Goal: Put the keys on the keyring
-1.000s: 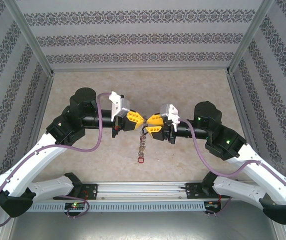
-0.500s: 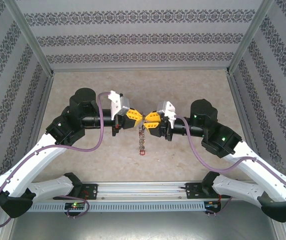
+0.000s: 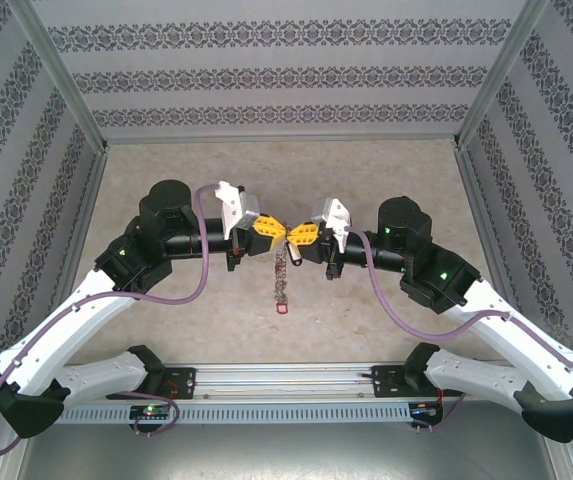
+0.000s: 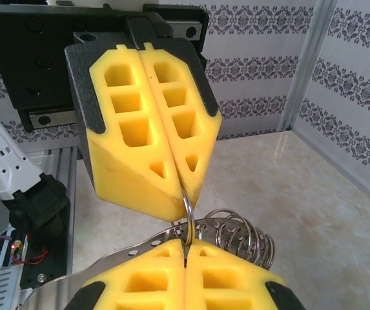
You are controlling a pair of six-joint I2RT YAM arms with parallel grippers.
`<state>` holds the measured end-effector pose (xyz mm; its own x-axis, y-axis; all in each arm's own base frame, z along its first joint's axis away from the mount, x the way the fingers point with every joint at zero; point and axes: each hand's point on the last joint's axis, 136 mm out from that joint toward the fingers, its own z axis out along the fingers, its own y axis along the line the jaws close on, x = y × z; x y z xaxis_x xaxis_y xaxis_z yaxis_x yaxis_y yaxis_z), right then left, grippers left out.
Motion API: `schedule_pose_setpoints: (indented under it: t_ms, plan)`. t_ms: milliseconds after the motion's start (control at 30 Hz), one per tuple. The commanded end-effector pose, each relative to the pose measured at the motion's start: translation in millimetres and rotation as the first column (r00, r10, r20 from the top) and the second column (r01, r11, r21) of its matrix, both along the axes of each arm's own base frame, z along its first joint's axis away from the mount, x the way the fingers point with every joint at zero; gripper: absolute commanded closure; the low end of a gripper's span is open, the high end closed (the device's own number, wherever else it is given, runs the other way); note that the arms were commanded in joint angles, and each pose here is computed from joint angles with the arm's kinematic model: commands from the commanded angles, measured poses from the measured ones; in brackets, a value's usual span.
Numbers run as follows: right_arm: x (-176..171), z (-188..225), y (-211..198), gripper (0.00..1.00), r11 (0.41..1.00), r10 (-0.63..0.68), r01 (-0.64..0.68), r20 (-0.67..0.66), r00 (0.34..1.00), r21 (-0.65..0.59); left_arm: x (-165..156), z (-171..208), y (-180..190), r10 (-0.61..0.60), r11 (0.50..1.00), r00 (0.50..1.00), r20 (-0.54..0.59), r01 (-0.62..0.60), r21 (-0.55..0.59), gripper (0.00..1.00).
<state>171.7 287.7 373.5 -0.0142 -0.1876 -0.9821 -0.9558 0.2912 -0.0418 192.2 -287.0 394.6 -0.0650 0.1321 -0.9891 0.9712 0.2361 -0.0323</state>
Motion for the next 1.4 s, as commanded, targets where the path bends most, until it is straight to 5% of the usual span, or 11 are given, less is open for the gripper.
schedule_pose_setpoints:
  t_ms: [0, 567, 833, 1100, 1267, 1367]
  plan:
    - [0.0, 14.8, 6.7, 0.92, 0.999, 0.029, -0.031, 0.040, 0.999, 0.036, 4.7, 38.1, 2.7, 0.042, 0.989, 0.996, 0.077, -0.030, -0.147, 1.00]
    - [-3.0, 32.7, 8.3, 0.80, 0.992, 0.046, -0.058, 0.107, 0.993, 0.115, -3.6, 45.3, -3.1, -0.029, 0.972, 0.998, 0.061, 0.043, -0.232, 1.00]
    - [-9.4, 34.4, 5.5, 1.00, 0.989, 0.064, -0.081, 0.129, 0.990, 0.127, -15.3, 42.0, -6.3, -0.107, 0.964, 0.992, 0.060, 0.119, -0.237, 1.00]
    - [-10.5, 36.1, -2.2, 1.00, 0.990, 0.053, -0.069, 0.132, 0.990, 0.124, -13.7, 12.6, -5.9, -0.099, 0.990, 0.995, 0.011, 0.100, -0.097, 1.00]
    - [-4.5, 28.3, -4.4, 1.00, 0.994, 0.066, -0.071, 0.053, 0.996, 0.087, -12.9, -13.9, 2.9, -0.063, 0.996, 0.998, 0.000, 0.063, 0.066, 0.67]
    - [0.0, 21.6, -4.0, 1.00, 0.996, 0.058, -0.060, 0.022, 0.998, 0.067, -12.2, -15.2, 9.9, -0.037, 0.992, 0.999, 0.027, 0.033, 0.122, 0.59]
